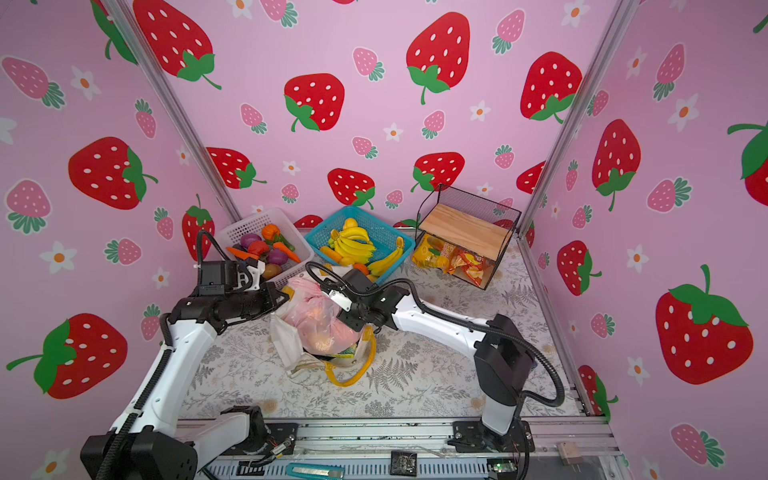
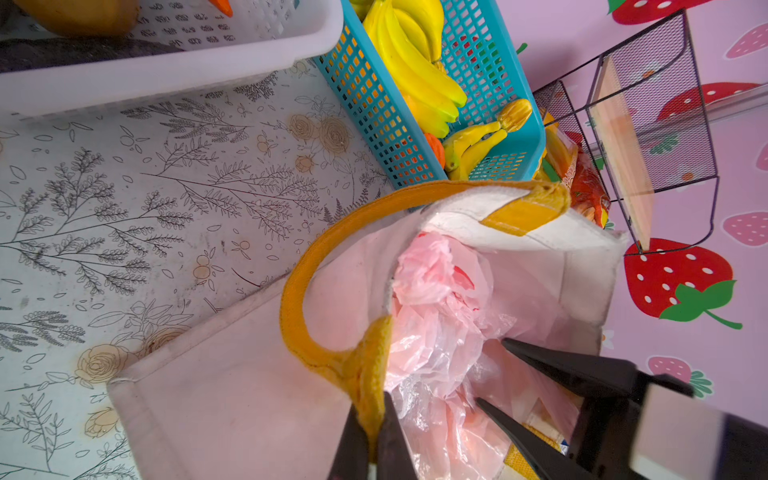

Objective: Place the mixed food into the grocery bags and tie them

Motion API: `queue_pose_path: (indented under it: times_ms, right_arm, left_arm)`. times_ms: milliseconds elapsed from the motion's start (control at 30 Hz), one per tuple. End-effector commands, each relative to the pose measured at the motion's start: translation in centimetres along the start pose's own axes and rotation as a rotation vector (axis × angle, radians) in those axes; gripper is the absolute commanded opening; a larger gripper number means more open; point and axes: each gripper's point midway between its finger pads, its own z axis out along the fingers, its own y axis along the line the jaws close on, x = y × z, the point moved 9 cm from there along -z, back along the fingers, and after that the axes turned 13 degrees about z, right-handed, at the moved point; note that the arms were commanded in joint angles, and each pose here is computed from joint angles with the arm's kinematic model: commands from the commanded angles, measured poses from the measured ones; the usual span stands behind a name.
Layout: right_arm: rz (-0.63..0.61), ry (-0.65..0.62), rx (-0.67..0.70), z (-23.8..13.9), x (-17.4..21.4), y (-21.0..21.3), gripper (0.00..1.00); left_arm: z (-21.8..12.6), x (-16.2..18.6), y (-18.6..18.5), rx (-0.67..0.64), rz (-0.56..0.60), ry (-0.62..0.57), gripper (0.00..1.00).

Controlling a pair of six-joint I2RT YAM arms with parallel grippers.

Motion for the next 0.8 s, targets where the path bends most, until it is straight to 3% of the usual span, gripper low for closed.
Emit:
queue_pose_path:
  times_ms: [0, 167, 267, 367, 500, 600, 767]
  right_arm:
    - [0.027, 0.072, 0.048, 1.9, 0.2, -0.1, 0.49]
    - [0.030, 0.093, -0.036, 5.9, 0.0, 0.8, 0.47]
    - [0.023, 0.068, -0.099, 6.2, -0.9, 1.3, 0.48]
    - [0.005, 0.000, -0.137, 4.1, -2.3, 1.5, 0.51]
    - [0.019, -0.133, -0.176, -1.1, -3.4, 1.2, 0.67]
    - [0.063, -0.224, -0.198, -5.2, -2.6, 0.7, 0.75]
    - [0.201, -0.291, -0.192, -9.6, 1.4, -0.5, 0.80]
  left_arm:
    - [0.1, 0.2, -0.1, 0.012, 0.013, 0.015, 0.00]
    - [0.3, 0.4, -0.1, 0.018, 0.013, 0.022, 0.00]
    - [0.3, 0.5, 0.0, 0.019, 0.014, 0.020, 0.00]
    - [0.4, 0.5, -0.1, 0.023, 0.014, 0.020, 0.00]
    - [0.4, 0.5, 0.0, 0.021, 0.020, 0.020, 0.00]
    - [0.5, 0.6, 0.1, 0.019, 0.020, 0.025, 0.00]
    - [0.7, 0.4, 0.2, 0.021, 0.018, 0.023, 0.00]
